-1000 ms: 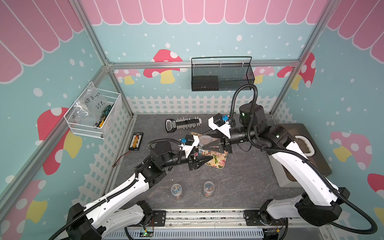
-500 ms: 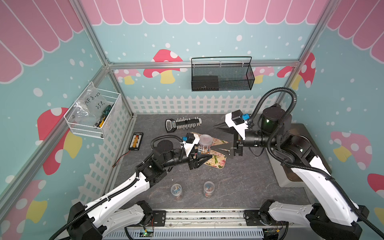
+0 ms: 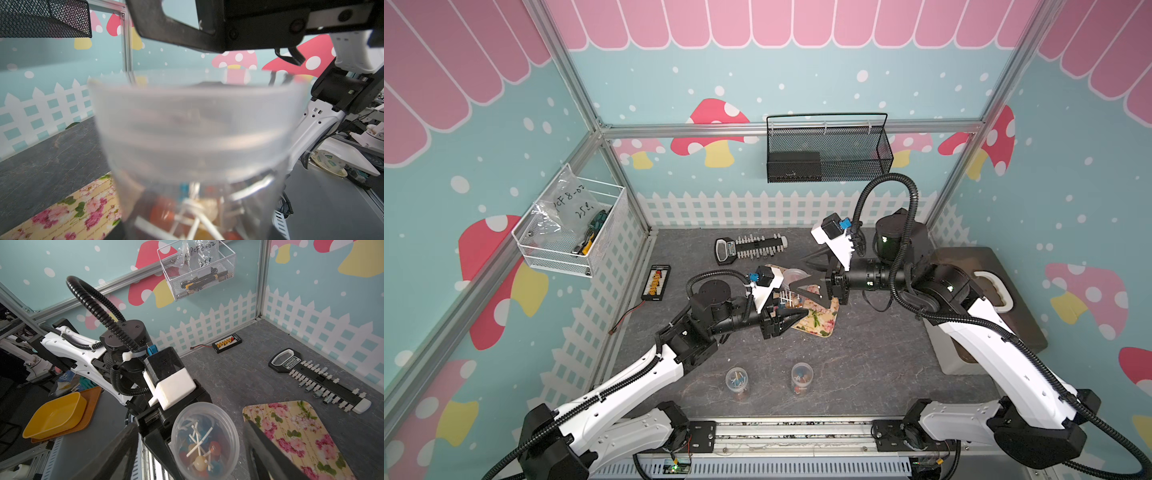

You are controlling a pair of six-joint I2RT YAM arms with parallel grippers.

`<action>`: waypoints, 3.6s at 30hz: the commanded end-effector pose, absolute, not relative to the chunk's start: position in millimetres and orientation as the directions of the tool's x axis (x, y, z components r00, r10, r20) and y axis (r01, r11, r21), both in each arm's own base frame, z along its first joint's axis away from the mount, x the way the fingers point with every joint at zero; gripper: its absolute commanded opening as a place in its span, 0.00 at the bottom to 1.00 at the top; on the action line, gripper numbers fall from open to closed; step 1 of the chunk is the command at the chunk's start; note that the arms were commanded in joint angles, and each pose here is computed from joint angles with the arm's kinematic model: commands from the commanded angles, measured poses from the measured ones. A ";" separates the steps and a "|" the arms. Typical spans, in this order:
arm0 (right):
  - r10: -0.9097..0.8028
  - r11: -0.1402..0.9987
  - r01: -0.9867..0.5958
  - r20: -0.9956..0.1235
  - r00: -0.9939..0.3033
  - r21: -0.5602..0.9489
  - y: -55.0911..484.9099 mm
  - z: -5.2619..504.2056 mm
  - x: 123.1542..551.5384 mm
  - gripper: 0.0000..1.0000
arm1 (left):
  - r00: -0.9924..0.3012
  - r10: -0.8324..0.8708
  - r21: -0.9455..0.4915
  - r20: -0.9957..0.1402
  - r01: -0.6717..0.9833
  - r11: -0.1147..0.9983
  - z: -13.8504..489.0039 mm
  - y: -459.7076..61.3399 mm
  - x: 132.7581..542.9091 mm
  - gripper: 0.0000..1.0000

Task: Pour the candies out of the jar
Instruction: Unscrew the lid from the jar.

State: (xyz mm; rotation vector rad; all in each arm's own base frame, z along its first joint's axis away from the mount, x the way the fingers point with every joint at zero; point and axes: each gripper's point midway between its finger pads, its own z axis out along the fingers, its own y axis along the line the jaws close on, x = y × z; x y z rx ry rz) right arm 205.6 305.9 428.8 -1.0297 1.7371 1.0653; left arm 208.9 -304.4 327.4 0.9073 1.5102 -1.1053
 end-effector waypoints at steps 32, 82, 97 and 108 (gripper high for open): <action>-0.202 -0.030 -0.977 -0.956 0.211 -0.210 306.4 462.2 166.6 0.33 | -0.187 0.003 -0.181 -0.982 0.950 0.253 338.6 -306.9 203.4 0.40; -0.217 0.358 -0.899 -0.913 -0.345 0.254 306.1 416.3 205.2 0.74 | -0.166 0.003 -0.158 -0.986 0.940 0.303 335.0 -302.2 209.6 0.40; -0.251 0.345 -0.908 -0.908 -0.335 0.240 316.5 409.3 210.7 0.50 | -0.165 0.005 -0.155 -0.986 0.939 0.306 335.2 -301.1 208.9 0.40; -0.264 0.047 -0.997 -0.963 0.051 -0.066 313.8 446.6 169.1 0.35 | -0.173 0.012 -0.163 -0.985 0.948 0.274 336.3 -303.2 203.8 0.40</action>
